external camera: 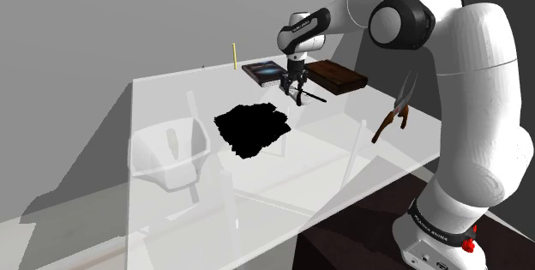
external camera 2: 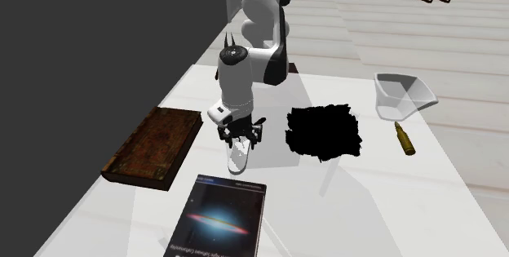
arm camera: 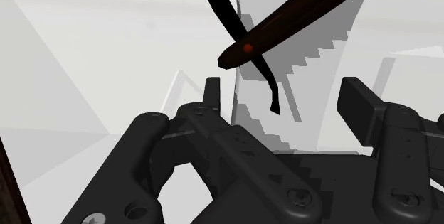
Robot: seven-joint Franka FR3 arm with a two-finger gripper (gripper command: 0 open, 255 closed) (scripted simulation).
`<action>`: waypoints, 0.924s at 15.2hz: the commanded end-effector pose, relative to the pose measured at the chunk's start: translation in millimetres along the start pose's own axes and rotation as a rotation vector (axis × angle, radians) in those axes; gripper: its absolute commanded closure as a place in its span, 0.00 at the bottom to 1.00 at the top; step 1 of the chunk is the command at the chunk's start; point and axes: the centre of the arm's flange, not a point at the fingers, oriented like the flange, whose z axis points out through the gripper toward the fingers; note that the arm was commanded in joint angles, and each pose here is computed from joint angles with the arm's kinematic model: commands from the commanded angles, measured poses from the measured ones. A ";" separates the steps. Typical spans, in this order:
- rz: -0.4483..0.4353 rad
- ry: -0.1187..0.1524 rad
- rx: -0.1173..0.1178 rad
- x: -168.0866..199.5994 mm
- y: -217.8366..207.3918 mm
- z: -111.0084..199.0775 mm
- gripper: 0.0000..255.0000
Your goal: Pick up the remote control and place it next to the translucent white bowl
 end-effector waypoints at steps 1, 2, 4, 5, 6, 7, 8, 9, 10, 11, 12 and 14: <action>0.000 0.000 0.000 0.0 -0.1 0.1 1.00; 0.000 0.000 0.000 0.0 -0.1 0.1 1.00; 0.000 0.000 0.000 0.1 -0.1 0.1 1.00; 0.000 0.000 0.000 0.0 -0.1 0.1 1.00; 0.000 0.000 0.000 0.0 -0.2 -5.2 1.00; 0.000 0.000 0.000 -0.1 -0.3 -10.5 1.00; 0.000 0.000 0.000 -0.2 -0.3 -15.8 1.00; 0.000 0.000 0.000 -0.1 -0.4 -21.0 1.00; 0.000 0.000 0.000 -0.2 -0.5 -26.3 1.00; 0.000 0.000 0.000 -0.2 -0.6 -31.6 1.00; 0.000 0.000 0.000 -0.3 -0.7 -36.9 1.00; 0.000 0.000 0.000 -0.4 -0.9 -47.4 1.00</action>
